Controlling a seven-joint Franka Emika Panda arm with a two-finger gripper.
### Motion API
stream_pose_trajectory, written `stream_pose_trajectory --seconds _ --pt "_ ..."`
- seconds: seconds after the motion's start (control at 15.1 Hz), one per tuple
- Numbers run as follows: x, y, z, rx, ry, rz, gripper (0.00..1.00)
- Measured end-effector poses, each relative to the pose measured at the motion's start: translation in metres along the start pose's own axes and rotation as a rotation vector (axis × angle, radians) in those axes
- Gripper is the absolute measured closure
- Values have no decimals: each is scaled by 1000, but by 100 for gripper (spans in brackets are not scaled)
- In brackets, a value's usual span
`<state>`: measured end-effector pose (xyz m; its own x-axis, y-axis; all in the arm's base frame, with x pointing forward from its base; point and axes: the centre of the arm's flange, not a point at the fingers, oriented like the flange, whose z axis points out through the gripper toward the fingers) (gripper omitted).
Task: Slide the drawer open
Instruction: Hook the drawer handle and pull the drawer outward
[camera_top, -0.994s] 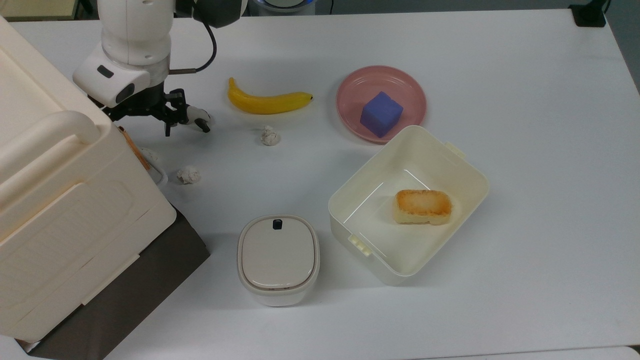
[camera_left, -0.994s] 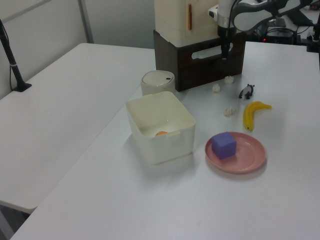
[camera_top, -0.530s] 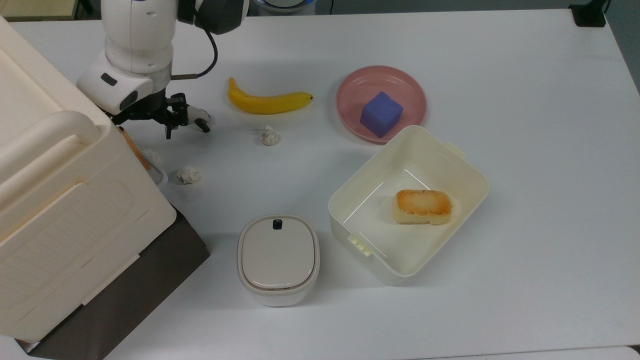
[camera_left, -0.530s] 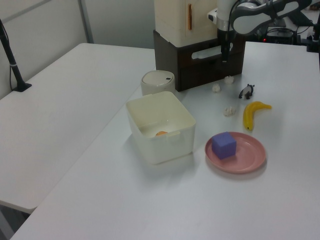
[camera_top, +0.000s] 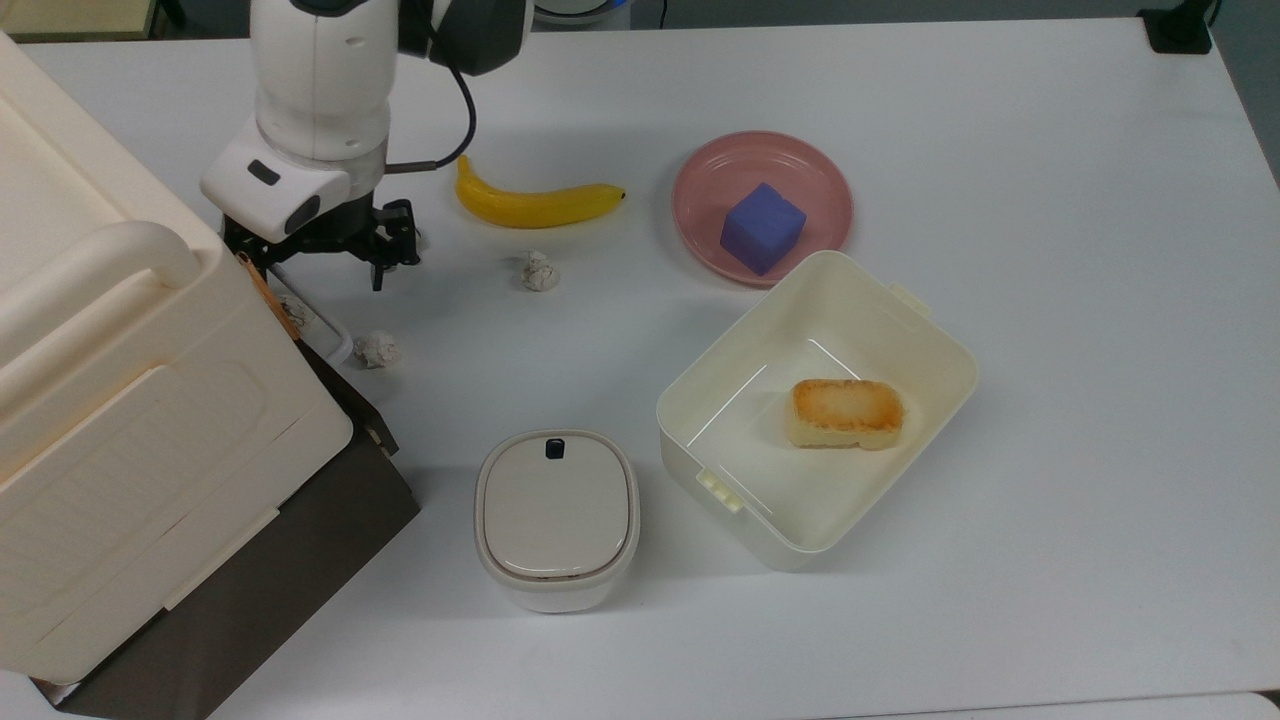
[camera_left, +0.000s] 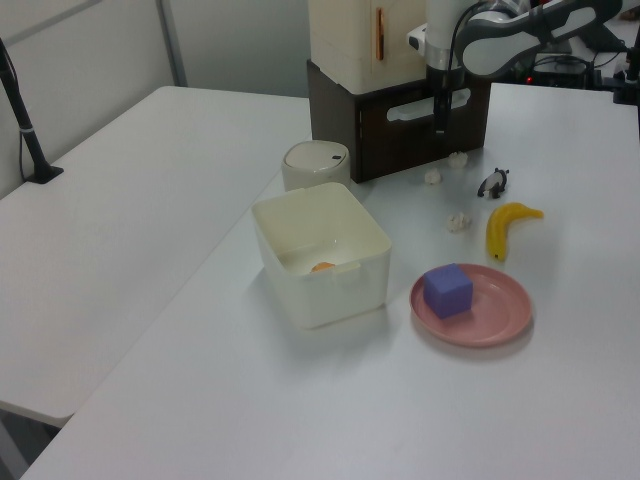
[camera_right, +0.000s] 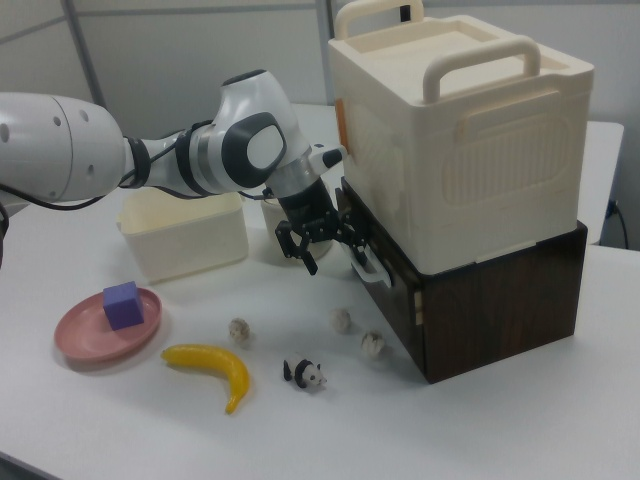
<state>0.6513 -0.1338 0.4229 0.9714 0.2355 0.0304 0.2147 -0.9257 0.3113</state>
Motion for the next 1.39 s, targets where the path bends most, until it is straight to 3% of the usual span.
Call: stream_pose_trajectory --seconds 1.39 --pt "-6 -55 -27 87 -160 -46 0"
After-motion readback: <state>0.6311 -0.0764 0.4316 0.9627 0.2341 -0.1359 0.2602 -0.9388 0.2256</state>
